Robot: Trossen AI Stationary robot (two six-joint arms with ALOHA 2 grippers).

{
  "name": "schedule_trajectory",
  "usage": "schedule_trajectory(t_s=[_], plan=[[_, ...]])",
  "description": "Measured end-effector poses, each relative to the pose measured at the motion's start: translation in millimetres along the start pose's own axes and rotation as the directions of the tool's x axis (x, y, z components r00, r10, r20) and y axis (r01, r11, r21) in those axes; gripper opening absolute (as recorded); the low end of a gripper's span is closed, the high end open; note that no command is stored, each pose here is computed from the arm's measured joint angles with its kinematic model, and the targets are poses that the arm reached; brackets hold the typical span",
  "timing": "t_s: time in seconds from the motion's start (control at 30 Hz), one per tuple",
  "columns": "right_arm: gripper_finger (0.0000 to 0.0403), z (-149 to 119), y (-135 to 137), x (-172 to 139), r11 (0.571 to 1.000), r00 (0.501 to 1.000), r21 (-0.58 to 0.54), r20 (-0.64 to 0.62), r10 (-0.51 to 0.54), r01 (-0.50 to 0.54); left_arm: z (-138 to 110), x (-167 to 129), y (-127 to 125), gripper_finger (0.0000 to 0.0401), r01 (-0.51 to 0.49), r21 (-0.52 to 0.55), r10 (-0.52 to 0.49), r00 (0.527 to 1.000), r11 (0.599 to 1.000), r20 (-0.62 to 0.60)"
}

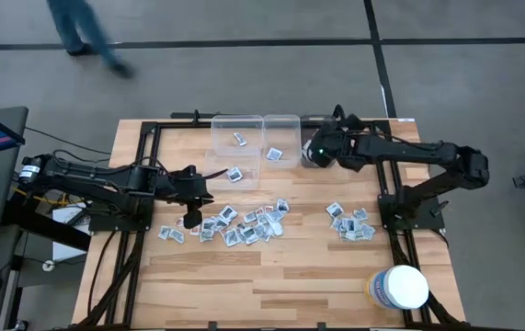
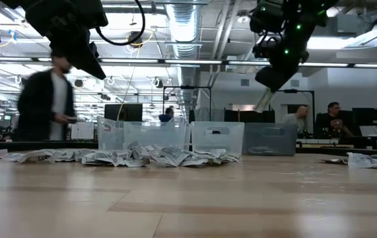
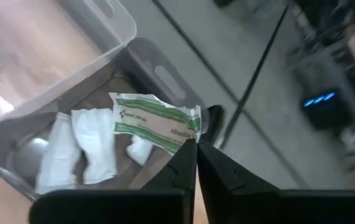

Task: Pick & Place First Aid Supplies
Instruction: Put the bandage pack into the black transparent bin

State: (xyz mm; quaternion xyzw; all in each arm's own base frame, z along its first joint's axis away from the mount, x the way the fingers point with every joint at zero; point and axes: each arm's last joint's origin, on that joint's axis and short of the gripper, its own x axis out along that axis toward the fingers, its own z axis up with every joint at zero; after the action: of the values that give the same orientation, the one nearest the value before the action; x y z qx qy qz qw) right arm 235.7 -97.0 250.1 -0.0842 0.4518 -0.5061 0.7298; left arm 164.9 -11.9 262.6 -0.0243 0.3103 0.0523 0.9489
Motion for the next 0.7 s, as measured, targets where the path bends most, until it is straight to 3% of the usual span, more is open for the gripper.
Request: schedule_trajectory(t_s=[0.13, 0.6, 0.7], plan=[[0.0015, 0.1, -4.8, 6.8, 0.997, 0.999, 0.060, -0.028, 0.040, -0.038, 0.5, 0.0, -0.1, 0.0056, 0.000, -0.008, 0.000, 1.000, 1.000, 0.005], [0.0081, 1.0, -6.4, 8.8, 0.994, 0.999, 0.097, -0.028, 0.046, -0.043, 1.0, 0.1, -0.1, 0.0056, 0.000, -0.009, 0.001, 1.000, 1.000, 0.010], [0.0087, 2.2, -1.4, 5.3, 0.990, 0.994, 0.093, -0.012, 0.110, -0.109, 1.0, 0.1, -0.1, 0.0056, 0.000, -0.009, 0.001, 1.000, 1.000, 0.010]])
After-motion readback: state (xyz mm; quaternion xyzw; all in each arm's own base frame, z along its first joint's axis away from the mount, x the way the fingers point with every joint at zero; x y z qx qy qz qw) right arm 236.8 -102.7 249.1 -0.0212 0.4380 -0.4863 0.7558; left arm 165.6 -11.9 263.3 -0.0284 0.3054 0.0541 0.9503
